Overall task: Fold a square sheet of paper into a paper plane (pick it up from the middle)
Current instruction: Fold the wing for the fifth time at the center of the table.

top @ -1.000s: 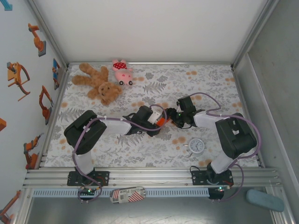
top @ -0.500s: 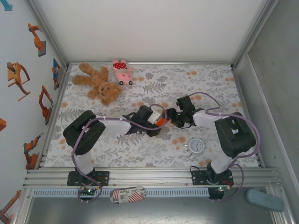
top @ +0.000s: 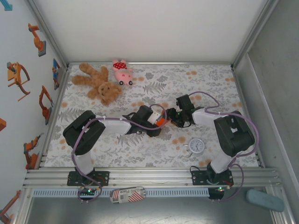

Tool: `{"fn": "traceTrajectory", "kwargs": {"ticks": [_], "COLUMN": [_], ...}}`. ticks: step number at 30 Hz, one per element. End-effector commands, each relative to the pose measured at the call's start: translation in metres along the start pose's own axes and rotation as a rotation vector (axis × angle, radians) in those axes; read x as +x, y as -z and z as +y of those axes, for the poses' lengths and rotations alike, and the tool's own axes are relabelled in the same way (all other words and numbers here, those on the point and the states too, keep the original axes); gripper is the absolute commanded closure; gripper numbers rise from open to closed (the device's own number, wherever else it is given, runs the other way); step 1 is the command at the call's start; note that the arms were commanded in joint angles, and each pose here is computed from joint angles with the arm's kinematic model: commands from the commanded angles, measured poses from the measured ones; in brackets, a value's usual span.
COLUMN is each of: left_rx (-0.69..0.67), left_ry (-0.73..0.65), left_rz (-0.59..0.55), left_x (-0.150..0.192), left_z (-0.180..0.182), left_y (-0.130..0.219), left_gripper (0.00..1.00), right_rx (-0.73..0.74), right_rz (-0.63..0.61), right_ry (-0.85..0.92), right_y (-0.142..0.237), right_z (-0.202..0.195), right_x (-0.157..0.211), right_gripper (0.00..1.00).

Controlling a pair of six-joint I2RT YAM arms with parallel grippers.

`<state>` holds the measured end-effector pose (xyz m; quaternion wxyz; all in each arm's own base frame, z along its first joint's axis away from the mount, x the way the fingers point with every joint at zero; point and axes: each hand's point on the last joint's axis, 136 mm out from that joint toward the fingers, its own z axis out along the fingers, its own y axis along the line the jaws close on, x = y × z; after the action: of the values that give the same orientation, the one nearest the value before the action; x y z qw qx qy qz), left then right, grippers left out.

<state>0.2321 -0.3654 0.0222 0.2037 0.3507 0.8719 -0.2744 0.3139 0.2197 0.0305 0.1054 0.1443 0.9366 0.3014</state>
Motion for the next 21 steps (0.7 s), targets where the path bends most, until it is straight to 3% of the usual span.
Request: {"fn": "traceTrajectory", "kwargs": {"ticks": [1, 21], "left_rx": [0.025, 0.042], "left_ry": [0.011, 0.058], "left_rz": [-0.022, 0.034], "left_x": [-0.011, 0.009], "left_z": [-0.007, 0.001], "left_y": [0.009, -0.004], "left_gripper": [0.65, 0.80], "right_rx": [0.050, 0.026], "right_rz": [0.046, 0.032], "right_ry": [0.002, 0.026], "right_y": [-0.015, -0.006], "right_z": [-0.012, 0.004], "right_x": [0.012, 0.005], "right_gripper": [0.39, 0.37]}}
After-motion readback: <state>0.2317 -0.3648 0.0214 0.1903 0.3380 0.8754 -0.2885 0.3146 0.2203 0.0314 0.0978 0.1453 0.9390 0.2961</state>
